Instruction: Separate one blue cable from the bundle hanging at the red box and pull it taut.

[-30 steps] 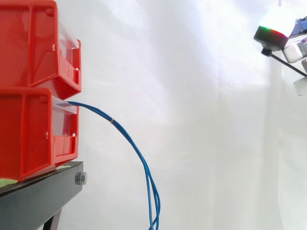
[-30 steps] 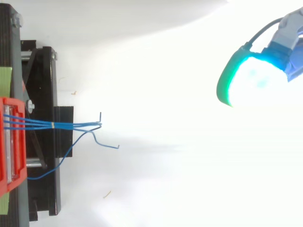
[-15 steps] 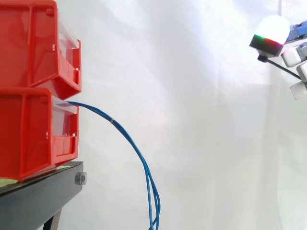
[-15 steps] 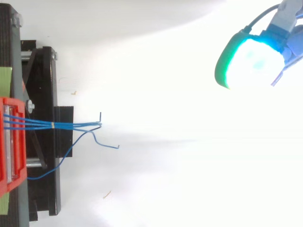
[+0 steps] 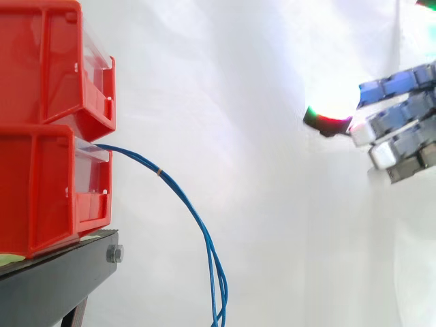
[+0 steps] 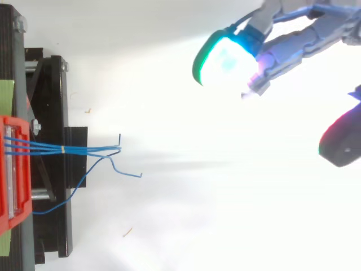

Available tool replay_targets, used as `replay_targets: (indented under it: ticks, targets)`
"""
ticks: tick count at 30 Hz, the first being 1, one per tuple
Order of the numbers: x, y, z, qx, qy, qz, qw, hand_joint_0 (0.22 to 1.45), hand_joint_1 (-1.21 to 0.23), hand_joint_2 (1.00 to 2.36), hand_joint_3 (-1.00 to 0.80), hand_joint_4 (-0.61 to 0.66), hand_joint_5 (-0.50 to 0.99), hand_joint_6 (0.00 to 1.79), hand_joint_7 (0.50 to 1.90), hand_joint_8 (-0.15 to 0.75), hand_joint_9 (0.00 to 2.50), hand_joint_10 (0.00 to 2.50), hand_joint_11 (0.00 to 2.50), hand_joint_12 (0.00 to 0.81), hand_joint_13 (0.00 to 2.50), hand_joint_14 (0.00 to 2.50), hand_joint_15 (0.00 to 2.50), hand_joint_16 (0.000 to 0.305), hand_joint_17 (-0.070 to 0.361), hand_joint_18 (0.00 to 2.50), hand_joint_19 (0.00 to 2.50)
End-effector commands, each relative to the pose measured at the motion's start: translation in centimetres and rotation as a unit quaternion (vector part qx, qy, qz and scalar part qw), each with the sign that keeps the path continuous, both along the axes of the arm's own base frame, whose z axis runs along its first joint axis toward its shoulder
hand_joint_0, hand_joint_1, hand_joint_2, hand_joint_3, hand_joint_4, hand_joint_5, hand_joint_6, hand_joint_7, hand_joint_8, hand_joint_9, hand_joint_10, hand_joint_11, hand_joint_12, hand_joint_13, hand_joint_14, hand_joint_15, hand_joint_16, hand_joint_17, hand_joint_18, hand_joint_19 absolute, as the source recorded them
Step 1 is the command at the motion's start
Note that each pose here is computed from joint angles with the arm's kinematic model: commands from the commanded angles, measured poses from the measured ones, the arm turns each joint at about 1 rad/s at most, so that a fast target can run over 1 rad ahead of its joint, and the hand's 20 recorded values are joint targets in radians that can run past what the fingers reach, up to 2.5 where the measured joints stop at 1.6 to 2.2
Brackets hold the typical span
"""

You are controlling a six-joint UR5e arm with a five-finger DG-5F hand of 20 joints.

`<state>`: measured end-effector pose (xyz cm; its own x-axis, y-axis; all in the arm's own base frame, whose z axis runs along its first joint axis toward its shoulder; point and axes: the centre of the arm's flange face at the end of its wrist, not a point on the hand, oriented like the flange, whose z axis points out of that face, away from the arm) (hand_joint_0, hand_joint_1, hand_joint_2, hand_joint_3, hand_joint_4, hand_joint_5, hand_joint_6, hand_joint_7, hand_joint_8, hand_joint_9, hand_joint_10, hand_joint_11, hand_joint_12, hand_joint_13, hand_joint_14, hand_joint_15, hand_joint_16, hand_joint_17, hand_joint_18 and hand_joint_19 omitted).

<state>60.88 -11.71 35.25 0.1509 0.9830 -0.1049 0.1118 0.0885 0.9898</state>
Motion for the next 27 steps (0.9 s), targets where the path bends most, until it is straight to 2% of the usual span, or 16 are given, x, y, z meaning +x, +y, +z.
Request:
replay_targets:
  ticks: [1,7,9,11,14,19,27]
  targets:
    - [1.9,0.6,-2.8,-0.002,0.012,-0.005,0.9999,0.56,-0.87,1.00,-0.50,0.15,-0.19,0.50,0.73,0.230,0.70,0.01,0.22,0.299,0.71,0.01,0.31,0.036,0.081,0.52,0.24]
    - [5.4,1.4,-4.5,-0.002,0.014,-0.001,0.9999,0.55,-0.87,1.00,-0.50,0.15,-0.18,0.50,0.74,0.230,0.71,0.01,0.24,0.304,0.71,0.01,0.34,0.036,0.081,0.52,0.26]
    - [6.9,1.5,-5.6,-0.002,0.015,-0.002,0.9999,0.54,-0.86,1.00,-0.50,0.15,-0.18,0.50,0.74,0.234,0.72,0.01,0.24,0.305,0.71,0.01,0.33,0.036,0.082,0.52,0.28]
    - [7.5,1.8,-6.1,-0.002,0.016,-0.001,0.9999,0.54,-0.85,1.00,-0.50,0.15,-0.18,0.50,0.73,0.234,0.72,0.01,0.24,0.306,0.72,0.01,0.34,0.037,0.082,0.52,0.29]
    - [7.8,2.3,-6.2,-0.005,0.012,0.001,0.9999,0.54,-0.84,1.00,-0.50,0.15,-0.18,0.50,0.73,0.238,0.73,0.01,0.25,0.309,0.72,0.01,0.34,0.037,0.083,0.52,0.29]
    - [8.1,2.8,-6.0,-0.018,0.006,-0.018,0.9997,0.54,-0.83,1.00,-0.50,0.16,-0.18,0.50,0.73,0.239,0.74,0.01,0.25,0.313,0.73,0.01,0.35,0.037,0.083,0.52,0.30]
    - [8.4,3.9,-6.2,-0.036,0.002,-0.025,0.9990,0.53,-0.82,1.00,-0.50,0.16,-0.18,0.50,0.73,0.242,0.76,0.01,0.27,0.315,0.73,0.01,0.36,0.037,0.083,0.53,0.31]
